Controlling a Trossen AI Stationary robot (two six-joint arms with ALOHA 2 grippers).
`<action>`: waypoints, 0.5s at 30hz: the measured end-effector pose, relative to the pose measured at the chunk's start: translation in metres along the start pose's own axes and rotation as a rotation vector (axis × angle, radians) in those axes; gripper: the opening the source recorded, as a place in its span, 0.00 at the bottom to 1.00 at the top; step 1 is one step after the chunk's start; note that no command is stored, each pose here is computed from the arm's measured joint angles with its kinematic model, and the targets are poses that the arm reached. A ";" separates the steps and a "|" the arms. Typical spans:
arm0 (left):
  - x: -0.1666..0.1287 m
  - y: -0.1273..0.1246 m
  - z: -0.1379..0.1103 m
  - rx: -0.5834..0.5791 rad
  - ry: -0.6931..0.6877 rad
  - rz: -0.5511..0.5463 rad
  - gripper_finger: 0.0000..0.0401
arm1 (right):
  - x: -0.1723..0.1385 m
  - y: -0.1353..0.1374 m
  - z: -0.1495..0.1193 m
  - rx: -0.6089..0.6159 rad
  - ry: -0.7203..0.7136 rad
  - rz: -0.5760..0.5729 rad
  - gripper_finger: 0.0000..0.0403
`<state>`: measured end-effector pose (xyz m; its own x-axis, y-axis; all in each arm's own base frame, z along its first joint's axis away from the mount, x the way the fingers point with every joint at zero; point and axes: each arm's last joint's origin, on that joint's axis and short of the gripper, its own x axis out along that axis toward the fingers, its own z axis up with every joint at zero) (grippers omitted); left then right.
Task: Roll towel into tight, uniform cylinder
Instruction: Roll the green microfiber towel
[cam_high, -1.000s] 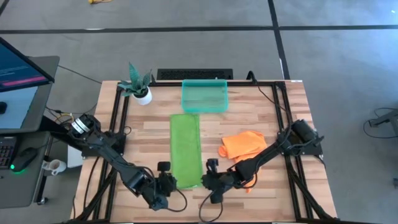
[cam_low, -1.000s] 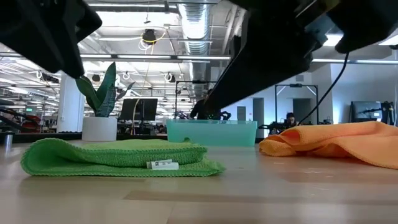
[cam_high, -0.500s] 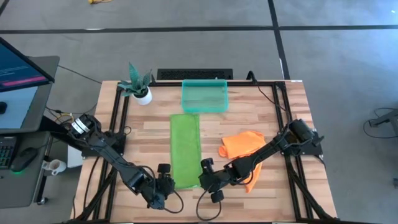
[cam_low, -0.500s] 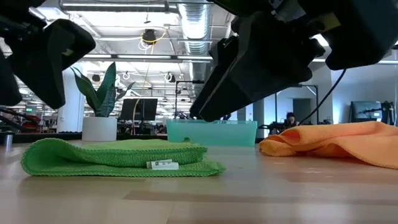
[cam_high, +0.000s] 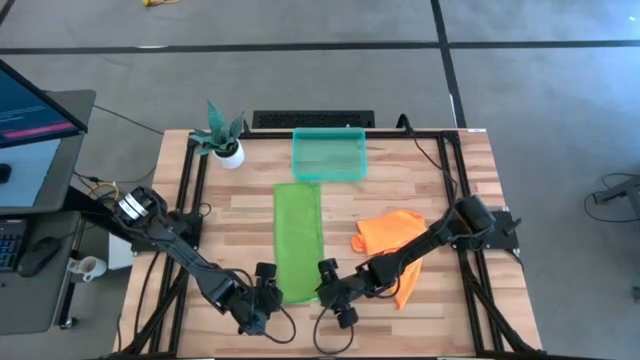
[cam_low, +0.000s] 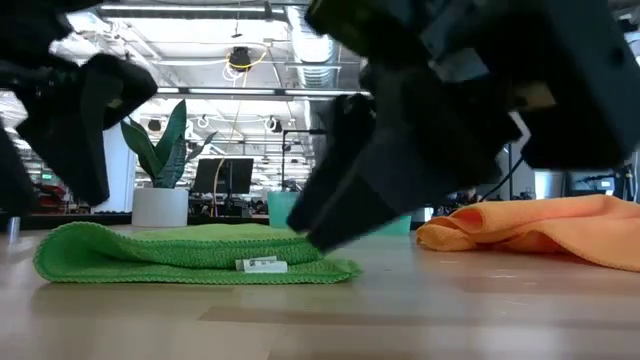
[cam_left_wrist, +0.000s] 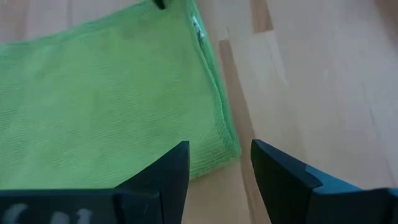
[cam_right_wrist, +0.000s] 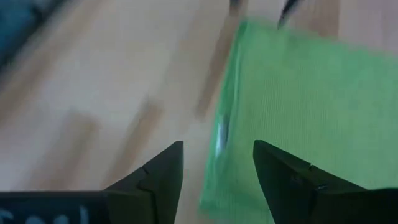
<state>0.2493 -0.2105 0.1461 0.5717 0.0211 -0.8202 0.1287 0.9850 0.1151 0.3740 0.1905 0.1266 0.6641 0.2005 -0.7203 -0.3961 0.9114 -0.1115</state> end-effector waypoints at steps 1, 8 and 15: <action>0.004 -0.001 -0.002 0.007 0.016 0.003 0.41 | 0.002 -0.002 0.002 0.013 -0.020 0.011 0.54; 0.020 -0.002 -0.009 0.022 0.062 0.028 0.41 | 0.014 -0.015 -0.007 0.099 0.020 0.093 0.54; 0.021 -0.001 -0.009 0.038 0.061 0.027 0.41 | 0.015 -0.023 -0.012 0.128 0.064 0.099 0.54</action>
<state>0.2537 -0.2099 0.1242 0.5255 0.0594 -0.8487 0.1454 0.9766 0.1584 0.3852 0.1678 0.1103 0.5827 0.2723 -0.7657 -0.3713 0.9273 0.0472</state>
